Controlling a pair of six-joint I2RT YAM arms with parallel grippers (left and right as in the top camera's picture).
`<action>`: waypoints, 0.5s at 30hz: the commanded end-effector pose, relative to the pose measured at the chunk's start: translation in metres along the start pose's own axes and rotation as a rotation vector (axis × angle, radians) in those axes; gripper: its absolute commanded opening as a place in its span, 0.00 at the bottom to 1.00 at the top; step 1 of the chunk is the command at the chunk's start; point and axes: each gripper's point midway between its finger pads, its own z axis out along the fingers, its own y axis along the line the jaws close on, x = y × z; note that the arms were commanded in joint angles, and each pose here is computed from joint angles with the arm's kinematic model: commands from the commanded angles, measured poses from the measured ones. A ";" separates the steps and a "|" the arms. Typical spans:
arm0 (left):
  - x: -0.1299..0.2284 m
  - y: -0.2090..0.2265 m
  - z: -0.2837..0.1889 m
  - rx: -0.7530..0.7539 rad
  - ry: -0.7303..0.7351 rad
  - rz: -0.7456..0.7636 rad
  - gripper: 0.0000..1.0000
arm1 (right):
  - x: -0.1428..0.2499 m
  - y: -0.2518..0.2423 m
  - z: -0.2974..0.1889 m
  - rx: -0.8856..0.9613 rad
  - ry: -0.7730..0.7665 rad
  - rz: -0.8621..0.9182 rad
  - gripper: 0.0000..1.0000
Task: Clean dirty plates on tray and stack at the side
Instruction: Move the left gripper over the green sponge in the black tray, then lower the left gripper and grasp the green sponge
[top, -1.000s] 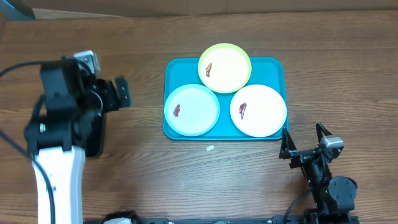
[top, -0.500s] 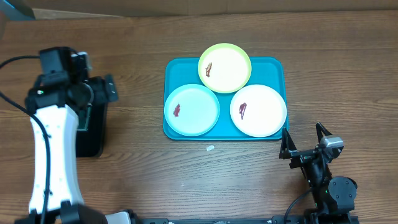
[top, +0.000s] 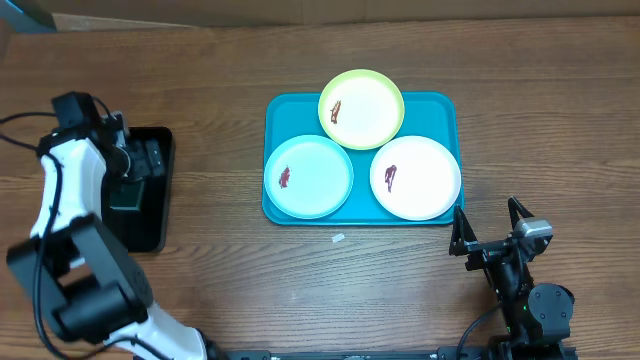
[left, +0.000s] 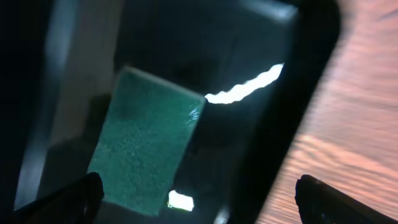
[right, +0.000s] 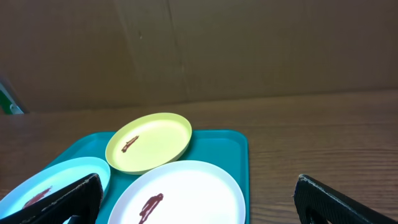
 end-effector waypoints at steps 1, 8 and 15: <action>0.002 0.017 0.015 -0.057 0.035 0.030 0.97 | 0.003 -0.004 0.001 0.020 0.002 0.001 1.00; -0.008 0.011 0.018 0.051 -0.015 0.081 0.92 | 0.003 -0.004 0.001 0.020 0.002 0.001 1.00; 0.003 0.013 0.023 0.140 0.005 0.204 0.92 | 0.003 -0.004 0.001 0.020 0.002 0.001 1.00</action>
